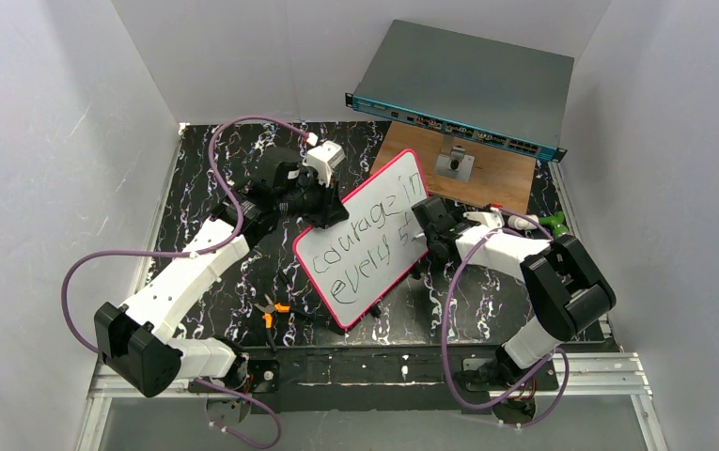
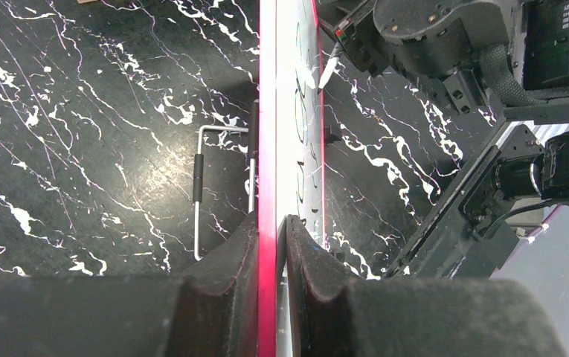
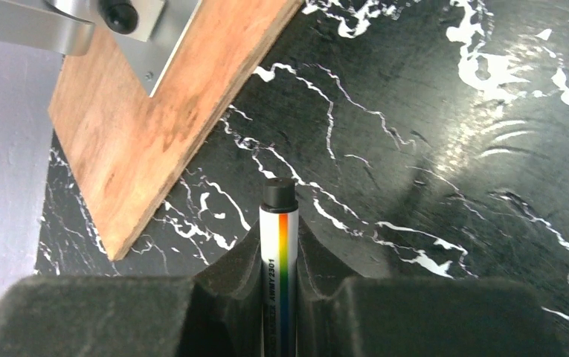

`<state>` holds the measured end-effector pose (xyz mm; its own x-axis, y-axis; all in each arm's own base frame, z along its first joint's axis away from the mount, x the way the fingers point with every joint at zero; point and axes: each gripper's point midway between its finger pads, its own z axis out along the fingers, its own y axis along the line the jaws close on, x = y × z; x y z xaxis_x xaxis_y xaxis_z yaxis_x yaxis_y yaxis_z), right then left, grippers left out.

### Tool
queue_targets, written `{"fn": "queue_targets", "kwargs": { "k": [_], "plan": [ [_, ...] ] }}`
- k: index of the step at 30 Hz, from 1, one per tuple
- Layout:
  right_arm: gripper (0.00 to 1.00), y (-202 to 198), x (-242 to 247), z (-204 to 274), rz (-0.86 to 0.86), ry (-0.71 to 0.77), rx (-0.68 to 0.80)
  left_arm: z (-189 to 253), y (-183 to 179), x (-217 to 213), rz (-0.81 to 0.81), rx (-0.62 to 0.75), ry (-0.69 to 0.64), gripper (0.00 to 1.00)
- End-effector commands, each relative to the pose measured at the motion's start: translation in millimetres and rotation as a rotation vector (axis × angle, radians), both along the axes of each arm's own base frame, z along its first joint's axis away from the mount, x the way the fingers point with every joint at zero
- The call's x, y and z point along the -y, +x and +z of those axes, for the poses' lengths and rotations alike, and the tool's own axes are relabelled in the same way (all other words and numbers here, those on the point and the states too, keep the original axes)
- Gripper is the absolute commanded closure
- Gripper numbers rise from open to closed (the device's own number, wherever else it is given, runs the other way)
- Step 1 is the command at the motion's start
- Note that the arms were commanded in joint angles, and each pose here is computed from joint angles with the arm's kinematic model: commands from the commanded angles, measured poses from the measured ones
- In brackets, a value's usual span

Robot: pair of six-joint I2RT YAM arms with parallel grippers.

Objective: Write a sentence on the whiteboard

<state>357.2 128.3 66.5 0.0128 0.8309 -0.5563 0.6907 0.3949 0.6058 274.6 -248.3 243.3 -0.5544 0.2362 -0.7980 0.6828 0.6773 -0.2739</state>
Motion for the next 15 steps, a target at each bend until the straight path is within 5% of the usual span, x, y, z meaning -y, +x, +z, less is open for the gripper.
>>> {"fn": "queue_targets", "kwargs": {
  "k": [1,15],
  "plan": [
    [0.99,26.4,-4.1,31.3,-0.005,0.006,0.098,15.3,7.3,-9.2,0.01,0.09,0.036,1.0],
    [0.99,49.0,-26.7,74.4,0.044,0.064,0.182,16.2,8.9,-6.7,0.008,0.097,0.023,1.0]
  ]
}}
